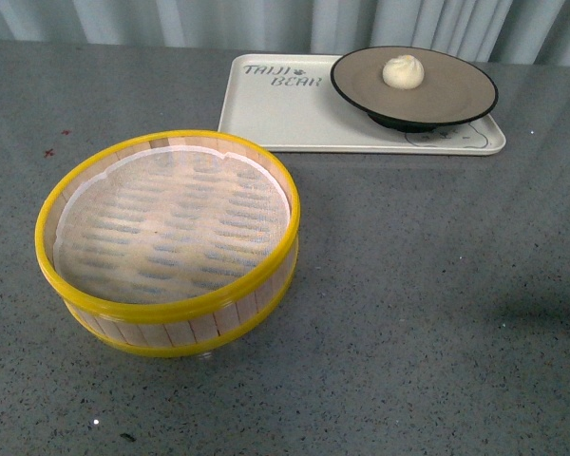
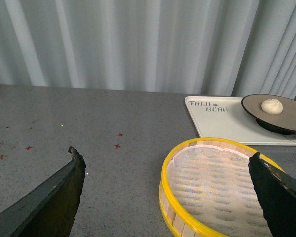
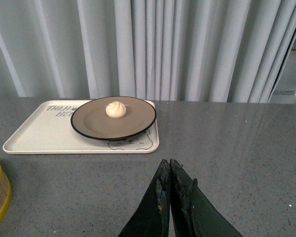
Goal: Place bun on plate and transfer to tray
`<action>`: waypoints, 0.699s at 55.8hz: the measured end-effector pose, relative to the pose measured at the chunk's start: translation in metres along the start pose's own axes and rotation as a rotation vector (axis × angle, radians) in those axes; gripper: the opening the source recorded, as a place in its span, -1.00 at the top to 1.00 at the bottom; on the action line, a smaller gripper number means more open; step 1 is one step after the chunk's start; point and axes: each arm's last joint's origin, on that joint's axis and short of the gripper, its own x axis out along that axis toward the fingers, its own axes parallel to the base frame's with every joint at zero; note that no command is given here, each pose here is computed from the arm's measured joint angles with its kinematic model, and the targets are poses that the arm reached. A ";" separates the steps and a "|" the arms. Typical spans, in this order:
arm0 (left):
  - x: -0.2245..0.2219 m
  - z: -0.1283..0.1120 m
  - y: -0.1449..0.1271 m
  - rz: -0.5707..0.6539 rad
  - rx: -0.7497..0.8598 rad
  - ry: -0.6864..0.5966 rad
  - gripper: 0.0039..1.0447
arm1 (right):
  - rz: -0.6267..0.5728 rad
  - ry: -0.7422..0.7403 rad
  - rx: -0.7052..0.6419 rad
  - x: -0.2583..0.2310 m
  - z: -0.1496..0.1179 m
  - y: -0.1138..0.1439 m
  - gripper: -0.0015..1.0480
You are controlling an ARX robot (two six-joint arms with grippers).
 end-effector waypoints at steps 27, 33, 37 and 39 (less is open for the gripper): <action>0.000 0.000 0.000 0.000 0.000 0.000 -0.88 | 0.000 -0.006 0.000 -0.013 0.001 0.000 0.97; 0.000 0.000 0.000 0.000 0.000 0.000 -0.88 | 0.000 -0.006 0.000 -0.015 0.001 0.000 0.97; 0.000 0.000 0.000 0.000 0.000 0.000 -0.88 | 0.000 -0.007 0.000 -0.016 0.001 0.000 0.97; 0.000 0.000 0.000 0.000 0.000 0.000 -0.88 | 0.000 -0.006 0.000 -0.016 0.001 0.000 0.97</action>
